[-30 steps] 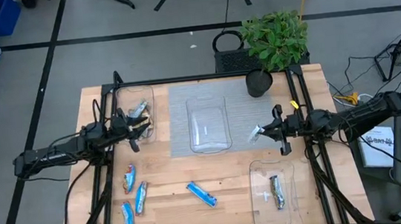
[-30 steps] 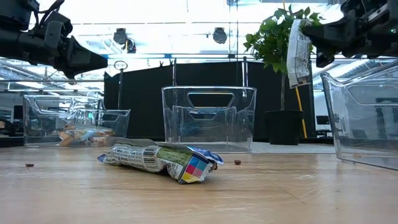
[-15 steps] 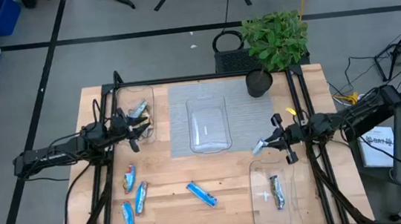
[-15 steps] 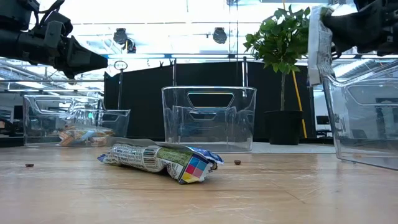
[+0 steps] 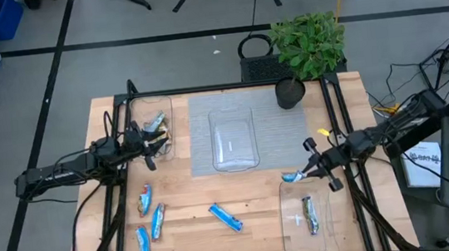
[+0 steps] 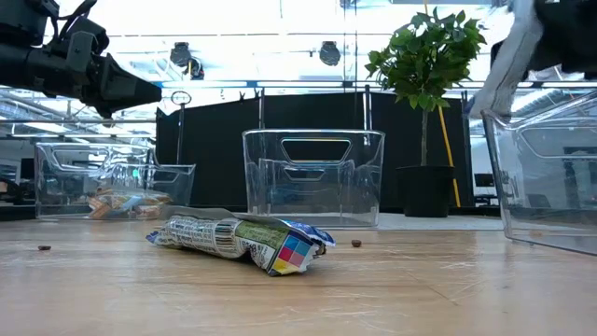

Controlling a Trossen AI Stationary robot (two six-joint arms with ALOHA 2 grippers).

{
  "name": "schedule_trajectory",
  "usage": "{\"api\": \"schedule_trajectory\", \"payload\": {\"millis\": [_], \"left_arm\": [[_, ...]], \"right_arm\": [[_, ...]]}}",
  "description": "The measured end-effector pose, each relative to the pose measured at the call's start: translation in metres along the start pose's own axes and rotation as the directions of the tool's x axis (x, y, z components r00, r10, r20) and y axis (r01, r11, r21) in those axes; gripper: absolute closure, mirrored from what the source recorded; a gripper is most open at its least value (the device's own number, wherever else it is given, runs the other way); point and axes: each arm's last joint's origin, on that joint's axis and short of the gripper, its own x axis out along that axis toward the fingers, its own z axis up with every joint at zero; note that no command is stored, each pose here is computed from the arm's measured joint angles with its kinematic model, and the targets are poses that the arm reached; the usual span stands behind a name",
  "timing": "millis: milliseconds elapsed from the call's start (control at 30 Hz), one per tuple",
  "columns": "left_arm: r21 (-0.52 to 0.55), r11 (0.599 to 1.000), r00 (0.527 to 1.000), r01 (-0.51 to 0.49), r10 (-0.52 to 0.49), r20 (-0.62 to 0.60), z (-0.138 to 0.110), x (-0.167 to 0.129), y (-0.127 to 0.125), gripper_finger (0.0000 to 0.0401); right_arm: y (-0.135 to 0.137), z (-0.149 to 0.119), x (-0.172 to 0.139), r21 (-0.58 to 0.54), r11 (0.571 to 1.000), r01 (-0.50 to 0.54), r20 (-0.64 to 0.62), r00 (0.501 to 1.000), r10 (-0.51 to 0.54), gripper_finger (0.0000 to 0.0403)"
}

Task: Pick and place Granola Bars by type
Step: Put the blue granola bar into the bottom right transparent bin

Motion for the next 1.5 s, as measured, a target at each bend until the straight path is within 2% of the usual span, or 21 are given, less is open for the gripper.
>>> {"api": "schedule_trajectory", "payload": {"millis": [200,500,733,900,1033,1200,1500], "left_arm": [[0.0,1.0,1.0,0.0,0.0,0.0,0.0,0.0,0.0,0.0274],[-0.001,1.0,1.0,0.0,0.0,0.0,0.0,0.0,0.0,0.0274],[-0.002,1.0,1.0,0.0,0.0,0.0,0.0,0.0,0.0,0.0274],[-0.002,1.0,1.0,0.0,0.0,0.0,0.0,0.0,0.0,0.0274],[-0.002,1.0,1.0,0.0,0.0,0.0,0.0,0.0,0.0,0.0274],[-0.002,1.0,1.0,0.0,0.0,0.0,0.0,0.0,0.0,0.0274],[-0.002,1.0,1.0,0.0,0.0,0.0,0.0,0.0,0.0,0.0274]], "right_arm": [[0.006,0.006,0.0,-0.006,0.998,-0.064,0.064,0.996,0.064,0.0396],[0.011,0.009,0.001,0.001,0.995,-0.097,0.051,0.994,0.096,0.0396],[0.011,0.009,0.001,-0.003,0.995,-0.099,0.051,0.994,0.099,0.0396],[0.01,0.009,0.001,0.052,0.996,-0.072,0.046,0.997,0.069,0.0396],[0.012,0.011,0.005,0.102,0.991,-0.081,0.016,0.997,0.079,0.0396],[0.015,0.024,0.017,0.108,0.993,-0.052,-0.054,0.997,0.058,0.0396],[0.033,0.046,0.042,0.071,0.988,-0.138,-0.159,0.976,0.148,0.0396]]}}
